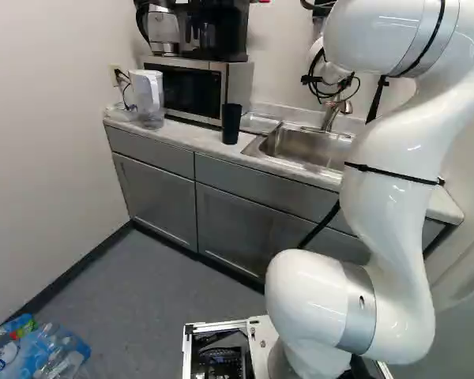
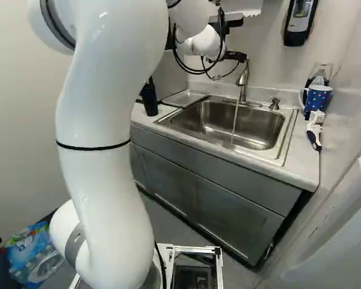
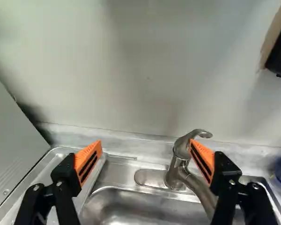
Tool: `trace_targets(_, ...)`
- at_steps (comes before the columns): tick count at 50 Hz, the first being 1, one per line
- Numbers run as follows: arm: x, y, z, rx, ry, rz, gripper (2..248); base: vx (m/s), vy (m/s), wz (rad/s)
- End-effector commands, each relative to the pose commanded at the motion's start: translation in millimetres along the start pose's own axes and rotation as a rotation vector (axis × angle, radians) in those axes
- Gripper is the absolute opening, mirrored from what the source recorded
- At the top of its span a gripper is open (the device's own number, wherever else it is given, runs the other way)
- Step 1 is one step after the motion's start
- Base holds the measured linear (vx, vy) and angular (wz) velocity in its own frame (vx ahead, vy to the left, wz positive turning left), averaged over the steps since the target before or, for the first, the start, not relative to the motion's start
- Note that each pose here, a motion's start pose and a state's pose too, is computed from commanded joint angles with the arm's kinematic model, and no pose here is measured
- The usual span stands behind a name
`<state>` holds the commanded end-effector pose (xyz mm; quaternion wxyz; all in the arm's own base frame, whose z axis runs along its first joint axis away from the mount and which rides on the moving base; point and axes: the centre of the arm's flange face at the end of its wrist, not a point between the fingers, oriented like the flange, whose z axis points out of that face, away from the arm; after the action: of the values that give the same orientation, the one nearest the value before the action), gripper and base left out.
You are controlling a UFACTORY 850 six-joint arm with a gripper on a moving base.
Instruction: Rinse the cup and place it in the tray
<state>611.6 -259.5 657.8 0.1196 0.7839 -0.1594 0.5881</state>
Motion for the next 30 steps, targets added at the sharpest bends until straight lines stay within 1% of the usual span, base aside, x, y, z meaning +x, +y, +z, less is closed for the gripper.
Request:
trace_targets(17,-6.7,-15.4,-32.3,0.023,-0.016,-0.007,247,0.000,0.000,0.000)
trace_targets(30,-16.3,-22.9,-58.8,0.036,-0.065,-0.012,247,0.000,0.000,0.000)
